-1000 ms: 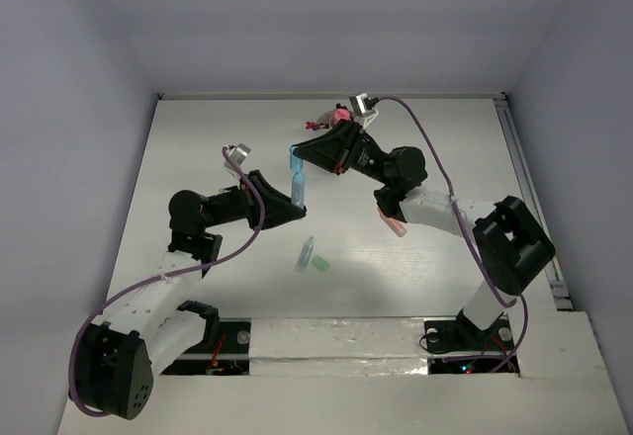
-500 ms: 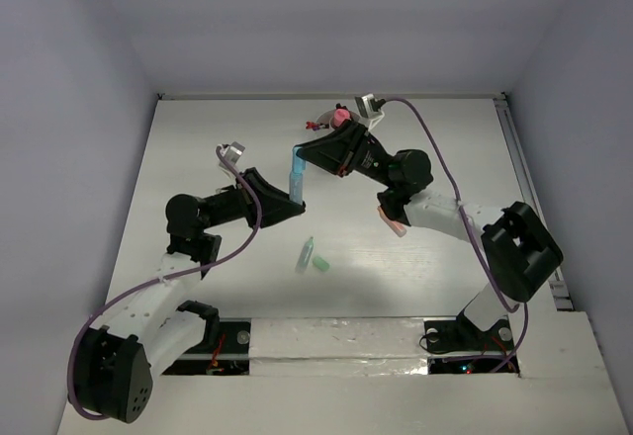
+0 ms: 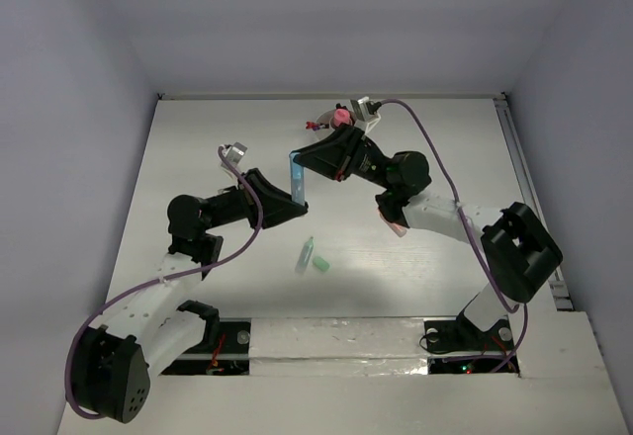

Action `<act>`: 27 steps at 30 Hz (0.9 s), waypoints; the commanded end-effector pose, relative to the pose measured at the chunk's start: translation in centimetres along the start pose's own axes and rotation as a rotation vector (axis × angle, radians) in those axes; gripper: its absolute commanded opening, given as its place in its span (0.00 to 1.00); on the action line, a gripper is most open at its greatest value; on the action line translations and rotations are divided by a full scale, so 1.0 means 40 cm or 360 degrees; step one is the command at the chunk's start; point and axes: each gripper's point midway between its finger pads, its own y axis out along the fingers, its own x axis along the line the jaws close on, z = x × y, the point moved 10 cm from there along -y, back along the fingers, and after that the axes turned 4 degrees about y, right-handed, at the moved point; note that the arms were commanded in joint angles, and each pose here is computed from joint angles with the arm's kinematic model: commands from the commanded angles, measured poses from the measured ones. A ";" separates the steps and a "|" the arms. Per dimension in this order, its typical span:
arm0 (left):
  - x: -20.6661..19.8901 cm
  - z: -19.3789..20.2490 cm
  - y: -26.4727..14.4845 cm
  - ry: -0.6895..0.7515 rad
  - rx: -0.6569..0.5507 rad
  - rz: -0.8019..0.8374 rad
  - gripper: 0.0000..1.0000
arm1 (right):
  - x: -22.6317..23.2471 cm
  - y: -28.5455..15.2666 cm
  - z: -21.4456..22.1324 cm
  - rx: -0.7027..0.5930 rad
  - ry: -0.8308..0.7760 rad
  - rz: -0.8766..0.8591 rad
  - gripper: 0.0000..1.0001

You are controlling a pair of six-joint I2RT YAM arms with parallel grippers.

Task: Sort the stationery into containers
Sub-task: Close the pen cap on the pen.

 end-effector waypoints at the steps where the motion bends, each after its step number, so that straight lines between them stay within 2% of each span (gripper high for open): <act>1: -0.050 -0.061 0.017 0.0222 -0.0138 0.0095 0.00 | 0.051 -0.011 0.025 0.0128 -0.0137 -0.0200 0.00; 11: -0.098 -0.097 0.022 0.0274 -0.0181 0.0142 0.00 | 0.025 -0.052 0.066 0.0277 -0.0117 -0.0097 0.00; 23: -0.142 -0.163 0.043 0.0379 -0.0232 0.0149 0.00 | -0.043 -0.104 0.188 0.0520 -0.0133 0.0429 0.00; 27: -0.147 -0.178 0.049 0.0402 -0.0239 0.0159 0.00 | -0.052 -0.116 0.222 0.0566 -0.0151 0.0499 0.00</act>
